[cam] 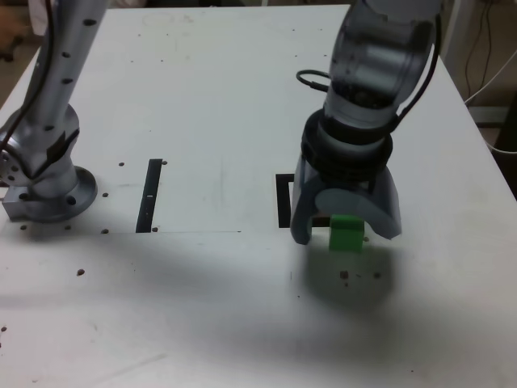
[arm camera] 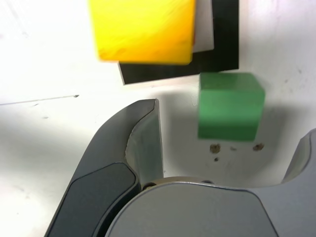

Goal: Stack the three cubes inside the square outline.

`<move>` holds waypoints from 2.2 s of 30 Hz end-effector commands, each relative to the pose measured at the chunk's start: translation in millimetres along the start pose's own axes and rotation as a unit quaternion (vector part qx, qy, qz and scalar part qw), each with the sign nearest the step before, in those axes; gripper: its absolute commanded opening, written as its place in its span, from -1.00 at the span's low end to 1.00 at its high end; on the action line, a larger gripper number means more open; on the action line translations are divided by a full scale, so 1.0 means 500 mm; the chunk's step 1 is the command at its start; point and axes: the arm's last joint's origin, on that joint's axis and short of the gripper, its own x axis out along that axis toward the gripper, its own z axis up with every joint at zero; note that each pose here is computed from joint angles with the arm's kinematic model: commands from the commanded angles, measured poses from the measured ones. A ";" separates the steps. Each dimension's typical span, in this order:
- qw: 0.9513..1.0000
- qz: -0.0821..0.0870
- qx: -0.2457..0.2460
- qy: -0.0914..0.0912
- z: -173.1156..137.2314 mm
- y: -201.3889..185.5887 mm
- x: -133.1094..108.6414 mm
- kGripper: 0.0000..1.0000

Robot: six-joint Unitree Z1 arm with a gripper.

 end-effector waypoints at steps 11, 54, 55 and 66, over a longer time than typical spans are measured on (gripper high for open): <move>1.000 -0.007 -0.004 0.005 0.021 0.007 0.032 0.64; 0.999 -0.005 -0.020 -0.026 0.012 0.008 0.011 -0.34; 0.999 -0.007 -0.019 -0.030 0.008 0.006 0.003 -0.34; 0.998 -0.002 -0.003 -0.066 -0.057 0.000 -0.104 -0.34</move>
